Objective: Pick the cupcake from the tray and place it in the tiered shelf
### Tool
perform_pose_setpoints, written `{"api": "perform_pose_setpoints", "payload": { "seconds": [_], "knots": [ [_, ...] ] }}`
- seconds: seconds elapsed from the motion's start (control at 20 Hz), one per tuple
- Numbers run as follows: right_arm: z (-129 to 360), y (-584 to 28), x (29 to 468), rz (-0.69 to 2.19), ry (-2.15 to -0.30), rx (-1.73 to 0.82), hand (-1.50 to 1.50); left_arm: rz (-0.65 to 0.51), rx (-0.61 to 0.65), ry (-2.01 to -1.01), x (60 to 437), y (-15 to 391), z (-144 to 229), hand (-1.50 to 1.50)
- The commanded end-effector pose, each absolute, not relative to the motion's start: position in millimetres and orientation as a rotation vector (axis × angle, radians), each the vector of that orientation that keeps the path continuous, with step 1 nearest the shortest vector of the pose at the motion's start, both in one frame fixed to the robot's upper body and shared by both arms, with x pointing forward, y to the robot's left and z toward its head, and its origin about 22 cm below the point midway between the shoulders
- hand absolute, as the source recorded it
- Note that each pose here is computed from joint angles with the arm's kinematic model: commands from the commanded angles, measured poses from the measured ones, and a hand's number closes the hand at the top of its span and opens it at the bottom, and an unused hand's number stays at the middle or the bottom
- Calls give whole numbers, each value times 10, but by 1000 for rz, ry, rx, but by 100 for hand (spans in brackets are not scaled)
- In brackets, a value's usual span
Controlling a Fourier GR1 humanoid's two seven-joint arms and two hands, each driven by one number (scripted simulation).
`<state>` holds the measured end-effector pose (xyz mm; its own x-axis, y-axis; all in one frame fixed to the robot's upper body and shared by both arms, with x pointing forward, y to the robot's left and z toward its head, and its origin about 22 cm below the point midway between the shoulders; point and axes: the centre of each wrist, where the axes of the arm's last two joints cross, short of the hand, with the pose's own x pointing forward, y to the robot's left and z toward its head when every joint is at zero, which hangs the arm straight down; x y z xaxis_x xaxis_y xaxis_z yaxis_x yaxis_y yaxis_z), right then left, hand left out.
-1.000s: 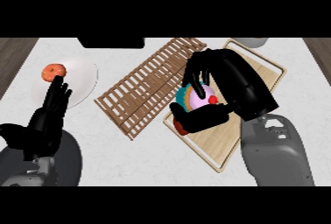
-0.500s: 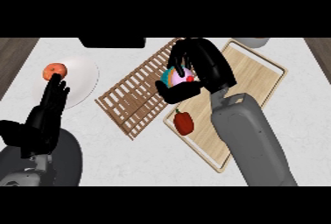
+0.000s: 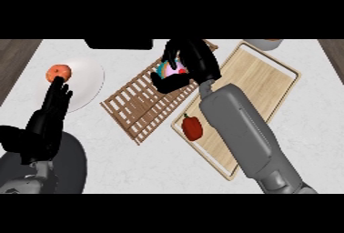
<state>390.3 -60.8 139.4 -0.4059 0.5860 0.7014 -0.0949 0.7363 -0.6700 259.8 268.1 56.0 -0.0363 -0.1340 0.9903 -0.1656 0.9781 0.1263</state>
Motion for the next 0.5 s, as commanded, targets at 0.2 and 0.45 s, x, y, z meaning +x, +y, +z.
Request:
{"api": "perform_pose_setpoints", "payload": {
  "seconds": [0.2,0.45],
  "knots": [
    [1355,-419,4128,750,-1753,-288,-150,25,210,-1608,2593,2563,660,0],
    [1222,-535,4217,760,-1782,-188,-150,29,229,-1613,2699,2755,588,0]
  ]
}}
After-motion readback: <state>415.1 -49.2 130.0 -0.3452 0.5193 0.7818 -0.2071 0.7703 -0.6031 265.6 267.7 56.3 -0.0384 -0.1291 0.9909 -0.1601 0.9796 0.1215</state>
